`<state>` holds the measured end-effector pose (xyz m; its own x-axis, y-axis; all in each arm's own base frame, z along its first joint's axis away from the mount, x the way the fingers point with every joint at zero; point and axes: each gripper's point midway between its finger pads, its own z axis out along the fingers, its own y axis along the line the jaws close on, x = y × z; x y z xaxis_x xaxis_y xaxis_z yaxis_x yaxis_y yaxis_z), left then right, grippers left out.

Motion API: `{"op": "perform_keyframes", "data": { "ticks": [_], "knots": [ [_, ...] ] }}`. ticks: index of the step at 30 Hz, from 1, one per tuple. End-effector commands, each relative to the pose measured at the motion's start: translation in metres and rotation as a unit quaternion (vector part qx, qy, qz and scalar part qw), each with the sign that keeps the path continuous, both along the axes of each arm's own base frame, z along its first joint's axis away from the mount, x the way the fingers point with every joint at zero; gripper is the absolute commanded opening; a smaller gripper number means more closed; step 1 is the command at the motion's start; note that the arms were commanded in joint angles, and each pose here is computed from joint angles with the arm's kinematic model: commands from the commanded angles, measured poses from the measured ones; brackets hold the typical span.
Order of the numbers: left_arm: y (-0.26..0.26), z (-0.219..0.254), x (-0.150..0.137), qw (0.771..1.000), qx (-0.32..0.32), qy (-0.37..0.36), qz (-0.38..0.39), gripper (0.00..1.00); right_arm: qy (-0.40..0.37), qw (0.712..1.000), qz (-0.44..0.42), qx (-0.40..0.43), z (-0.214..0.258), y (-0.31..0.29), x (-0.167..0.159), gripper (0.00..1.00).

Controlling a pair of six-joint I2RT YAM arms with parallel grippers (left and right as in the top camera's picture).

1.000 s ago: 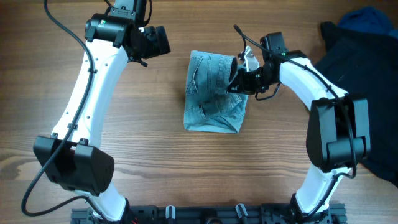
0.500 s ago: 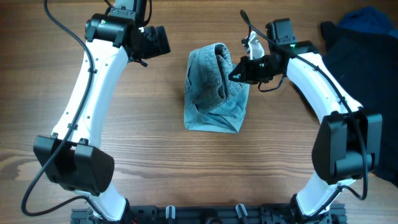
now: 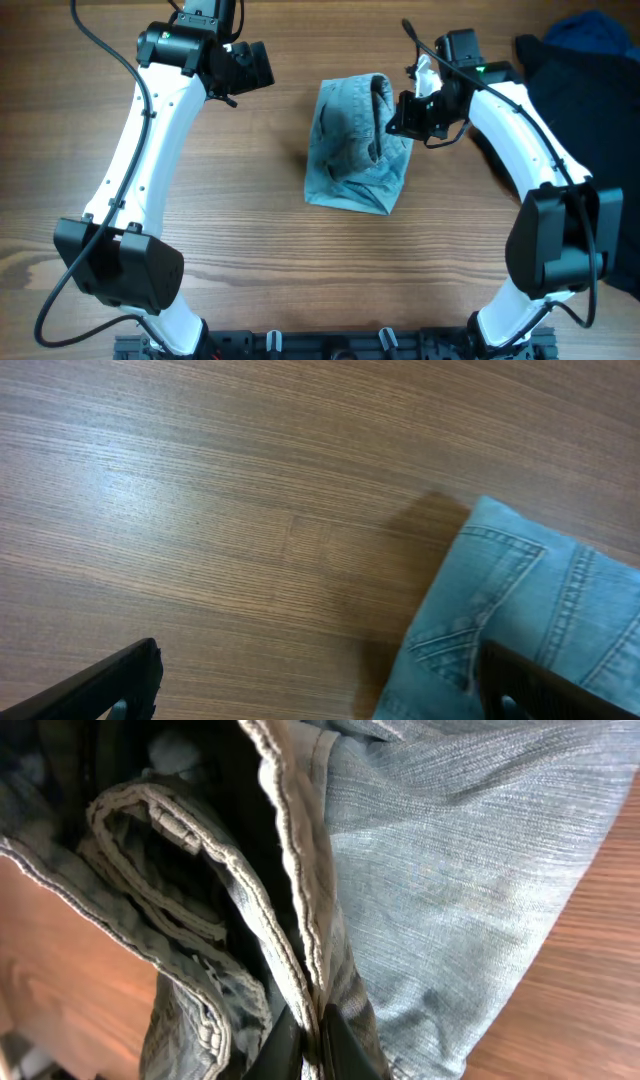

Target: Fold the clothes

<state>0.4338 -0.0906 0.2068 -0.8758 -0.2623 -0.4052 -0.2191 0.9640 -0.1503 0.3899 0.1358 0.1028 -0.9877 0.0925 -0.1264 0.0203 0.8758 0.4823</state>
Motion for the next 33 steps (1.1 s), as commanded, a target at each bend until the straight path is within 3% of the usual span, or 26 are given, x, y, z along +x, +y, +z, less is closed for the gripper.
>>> {"op": "perform_keyframes", "data": {
  "ticks": [1, 11, 15, 20, 25, 28, 30, 33],
  "knots": [
    [0.000, 0.018, 0.001, 1.000, -0.005, -0.023, -0.001, 1.00, -0.041, 0.998, -0.047, -0.031, 0.034, -0.016, 0.010, 0.04],
    [0.000, 0.018, 0.001, 1.000, -0.006, -0.022, -0.002, 1.00, -0.005, 0.995, -0.072, -0.066, 0.031, -0.030, -0.007, 0.05],
    [-0.011, 0.015, -0.001, 0.999, -0.013, -0.016, -0.050, 1.00, 0.017, 0.991, -0.098, -0.084, 0.027, -0.037, -0.013, 0.16],
    [-0.023, 0.003, -0.001, 0.997, -0.041, 0.004, -0.069, 1.00, 0.047, 0.983, -0.132, -0.120, 0.021, -0.052, -0.024, 0.17],
    [-0.035, -0.023, 0.005, 0.995, -0.052, 0.030, -0.080, 1.00, 0.073, 0.970, -0.147, -0.177, 0.016, -0.072, -0.039, 0.32],
    [-0.050, -0.043, 0.012, 0.992, -0.053, 0.040, -0.107, 1.00, 0.083, 0.964, -0.165, -0.192, 0.014, -0.082, -0.043, 0.51],
    [-0.058, -0.058, 0.016, 0.991, -0.051, 0.050, -0.113, 0.99, 0.088, 0.960, -0.181, -0.196, 0.011, -0.091, -0.043, 0.50],
    [-0.070, -0.084, 0.020, 0.989, -0.048, 0.067, -0.122, 0.98, 0.100, 0.953, -0.210, -0.193, 0.005, -0.108, -0.045, 0.39]
  ]
}}
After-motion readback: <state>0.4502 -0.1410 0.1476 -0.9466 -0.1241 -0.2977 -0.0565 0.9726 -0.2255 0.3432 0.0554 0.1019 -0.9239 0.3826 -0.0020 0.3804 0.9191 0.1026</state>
